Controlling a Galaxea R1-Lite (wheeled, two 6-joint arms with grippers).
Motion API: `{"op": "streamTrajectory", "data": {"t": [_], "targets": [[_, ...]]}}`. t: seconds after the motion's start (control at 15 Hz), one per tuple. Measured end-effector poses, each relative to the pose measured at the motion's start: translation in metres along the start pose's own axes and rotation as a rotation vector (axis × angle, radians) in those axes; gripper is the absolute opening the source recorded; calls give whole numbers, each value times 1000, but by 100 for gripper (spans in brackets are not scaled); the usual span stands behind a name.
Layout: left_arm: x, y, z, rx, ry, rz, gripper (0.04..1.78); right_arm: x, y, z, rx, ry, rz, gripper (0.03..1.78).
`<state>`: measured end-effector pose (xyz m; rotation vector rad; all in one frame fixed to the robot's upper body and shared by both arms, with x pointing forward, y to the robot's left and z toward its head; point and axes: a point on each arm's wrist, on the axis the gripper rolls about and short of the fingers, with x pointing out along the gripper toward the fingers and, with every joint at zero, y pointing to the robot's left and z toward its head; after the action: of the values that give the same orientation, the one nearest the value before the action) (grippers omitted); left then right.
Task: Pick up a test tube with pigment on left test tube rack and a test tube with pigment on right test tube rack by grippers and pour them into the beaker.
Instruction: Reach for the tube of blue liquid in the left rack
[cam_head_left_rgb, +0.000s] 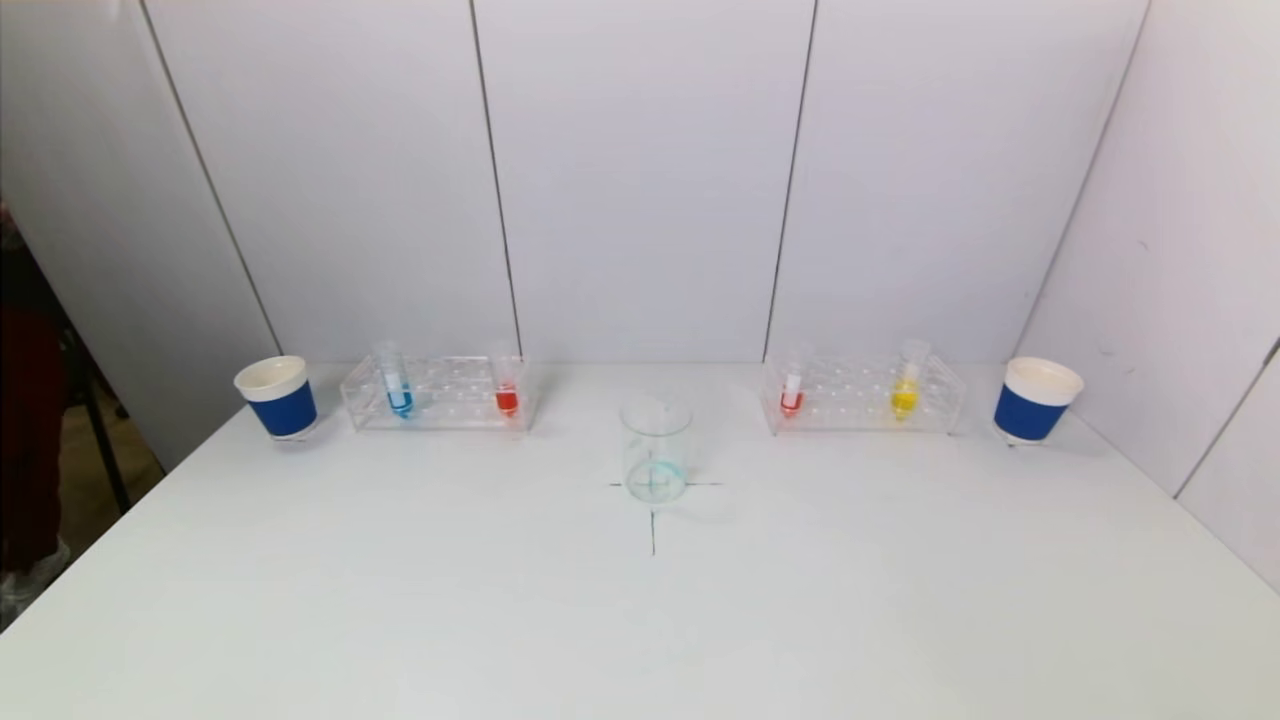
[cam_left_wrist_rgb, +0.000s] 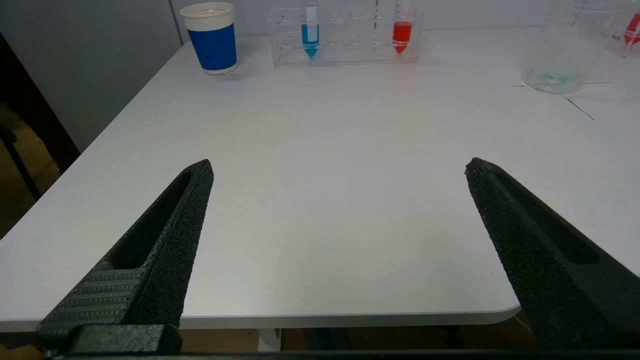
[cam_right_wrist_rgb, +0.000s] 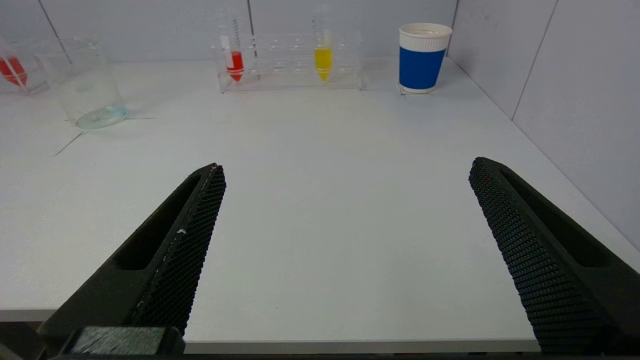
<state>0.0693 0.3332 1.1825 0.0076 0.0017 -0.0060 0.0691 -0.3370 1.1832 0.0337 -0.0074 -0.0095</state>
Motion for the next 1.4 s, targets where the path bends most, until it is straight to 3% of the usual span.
{"op": "streamTrajectory", "data": {"t": [1.13,1.4], "targets": [[0,0,0,8,0,-1,176,0,0,0,0,0,0,177],[0,0,-1,64,9,-15,176,0,0,0,0,0,0,177]]}}
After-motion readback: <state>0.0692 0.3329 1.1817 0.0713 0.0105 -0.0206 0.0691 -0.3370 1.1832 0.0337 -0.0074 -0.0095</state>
